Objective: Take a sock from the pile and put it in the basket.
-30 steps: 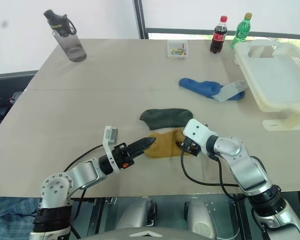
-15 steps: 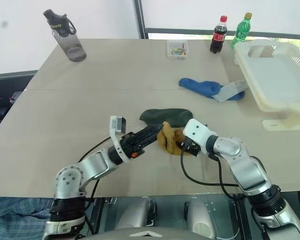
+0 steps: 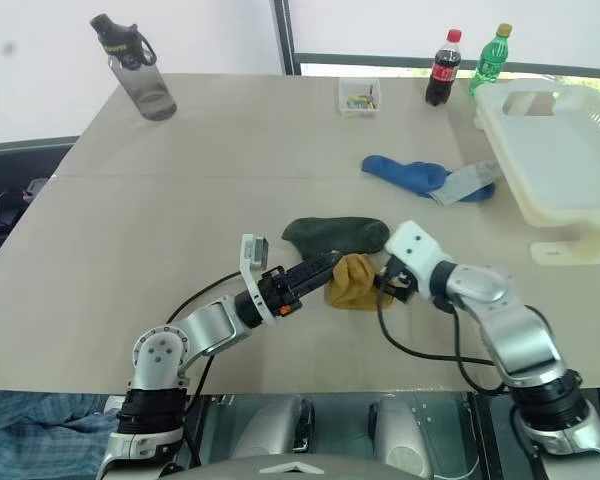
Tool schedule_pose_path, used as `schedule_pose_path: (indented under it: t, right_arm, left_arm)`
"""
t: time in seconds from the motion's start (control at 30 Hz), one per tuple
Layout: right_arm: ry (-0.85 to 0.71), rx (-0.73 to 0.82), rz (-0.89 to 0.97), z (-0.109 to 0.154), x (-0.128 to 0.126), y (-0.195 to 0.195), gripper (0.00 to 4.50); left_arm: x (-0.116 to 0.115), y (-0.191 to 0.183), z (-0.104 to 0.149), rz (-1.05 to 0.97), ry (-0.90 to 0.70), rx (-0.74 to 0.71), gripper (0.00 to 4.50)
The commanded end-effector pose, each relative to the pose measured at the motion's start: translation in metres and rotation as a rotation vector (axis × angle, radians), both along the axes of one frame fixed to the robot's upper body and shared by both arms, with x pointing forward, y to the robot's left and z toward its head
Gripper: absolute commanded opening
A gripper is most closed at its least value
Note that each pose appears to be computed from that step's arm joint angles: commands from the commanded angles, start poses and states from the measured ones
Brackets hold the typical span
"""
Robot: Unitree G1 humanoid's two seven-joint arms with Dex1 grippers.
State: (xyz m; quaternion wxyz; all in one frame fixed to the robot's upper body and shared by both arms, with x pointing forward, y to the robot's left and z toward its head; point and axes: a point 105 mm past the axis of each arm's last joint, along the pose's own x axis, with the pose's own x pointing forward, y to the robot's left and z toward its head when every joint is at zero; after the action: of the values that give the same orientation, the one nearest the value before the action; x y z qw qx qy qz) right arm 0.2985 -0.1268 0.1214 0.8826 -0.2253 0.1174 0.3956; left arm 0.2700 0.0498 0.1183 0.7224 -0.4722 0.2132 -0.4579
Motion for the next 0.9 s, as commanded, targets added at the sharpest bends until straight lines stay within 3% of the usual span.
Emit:
schedule_pose_path:
  t: [0.03, 0.2, 0.23, 0.37, 0.53, 0.63, 0.83, 0.9]
  right_arm:
    - [0.034, 0.073, -0.071, 0.019, -0.003, -0.027, 3.95]
    - [0.155, 0.199, -0.101, 0.025, -0.011, -0.035, 3.95]
    - [0.177, 0.225, -0.097, 0.026, -0.013, -0.033, 4.46]
    - [0.253, 0.323, -0.044, 0.03, -0.022, -0.018, 4.48]
    - [0.3, 0.337, -0.028, 0.023, -0.028, -0.004, 4.48]
    - [0.311, 0.438, 0.004, 0.031, -0.028, 0.015, 4.48]
    - [0.322, 0.382, -0.013, 0.018, -0.027, 0.03, 4.48]
    - [0.329, 0.286, -0.021, 0.004, -0.028, 0.029, 4.48]
  left_arm:
    - [0.0, -0.002, 0.003, -0.01, -0.014, -0.02, 4.48]
    - [0.002, -0.003, 0.0, -0.012, -0.008, -0.018, 4.48]
    - [0.002, -0.003, -0.001, -0.013, -0.007, -0.017, 4.5]
    - [0.003, -0.004, -0.005, -0.02, 0.002, -0.022, 4.5]
    - [0.002, -0.006, -0.004, -0.033, 0.007, -0.06, 4.5]
    - [0.002, -0.007, -0.006, -0.037, 0.009, -0.058, 4.5]
    - [0.003, -0.008, -0.006, -0.038, 0.01, -0.064, 4.5]
    - [0.003, -0.008, -0.006, -0.037, 0.011, -0.066, 4.5]
